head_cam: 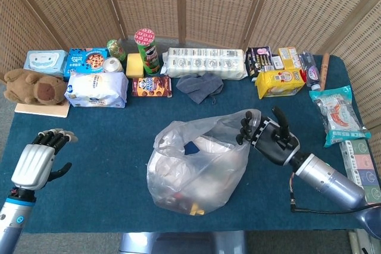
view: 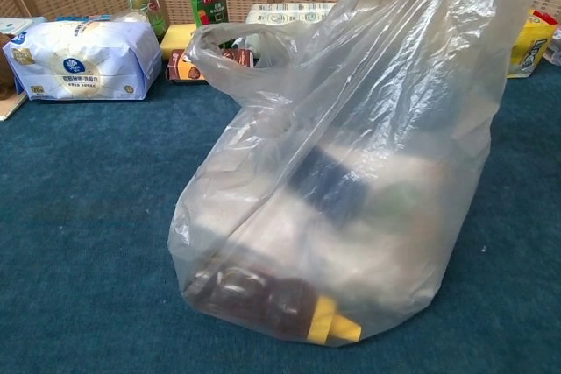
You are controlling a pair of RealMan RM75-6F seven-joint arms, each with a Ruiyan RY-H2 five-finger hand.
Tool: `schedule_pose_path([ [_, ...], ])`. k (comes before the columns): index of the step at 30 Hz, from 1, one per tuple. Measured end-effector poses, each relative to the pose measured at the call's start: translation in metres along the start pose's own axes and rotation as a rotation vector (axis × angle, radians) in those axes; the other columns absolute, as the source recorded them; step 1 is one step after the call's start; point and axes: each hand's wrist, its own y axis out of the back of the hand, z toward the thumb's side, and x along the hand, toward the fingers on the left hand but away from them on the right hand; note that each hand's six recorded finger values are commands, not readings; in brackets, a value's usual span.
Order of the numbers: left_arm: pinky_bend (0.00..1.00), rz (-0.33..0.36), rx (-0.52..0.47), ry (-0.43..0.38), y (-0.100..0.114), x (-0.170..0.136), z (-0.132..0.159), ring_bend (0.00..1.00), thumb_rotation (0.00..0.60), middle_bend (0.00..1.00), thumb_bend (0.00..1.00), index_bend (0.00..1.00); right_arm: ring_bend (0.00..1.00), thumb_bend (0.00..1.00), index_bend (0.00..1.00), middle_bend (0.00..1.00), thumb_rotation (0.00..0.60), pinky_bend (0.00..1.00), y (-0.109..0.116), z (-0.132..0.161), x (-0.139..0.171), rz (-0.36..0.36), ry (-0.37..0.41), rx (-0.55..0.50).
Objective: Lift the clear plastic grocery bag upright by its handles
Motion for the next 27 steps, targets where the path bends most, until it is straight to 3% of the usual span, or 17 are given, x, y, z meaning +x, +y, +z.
schedule_pose_path([
  [4,0.24,0.027,0.007,-0.046,0.008,0.009,0.009,0.21,0.600,0.30,0.20,0.32,0.39,0.12,0.41,0.42,0.200,0.29,0.000,-0.006,0.000,0.032,-0.018,0.102],
  [11,0.27,0.040,0.038,-0.189,0.015,0.037,0.039,0.21,0.600,0.30,0.20,0.32,0.31,0.12,0.39,0.37,0.183,0.23,0.009,-0.020,-0.004,0.089,-0.028,0.331],
  [19,0.27,0.001,0.093,-0.361,0.000,0.078,0.079,0.21,0.600,0.30,0.21,0.32,0.31,0.12,0.39,0.36,0.181,0.23,0.010,-0.025,-0.008,0.113,-0.007,0.370],
  [27,0.27,-0.013,0.087,-0.453,-0.022,0.106,0.110,0.21,0.600,0.30,0.21,0.32,0.31,0.12,0.39,0.36,0.184,0.22,0.010,-0.023,-0.007,0.103,0.009,0.362],
])
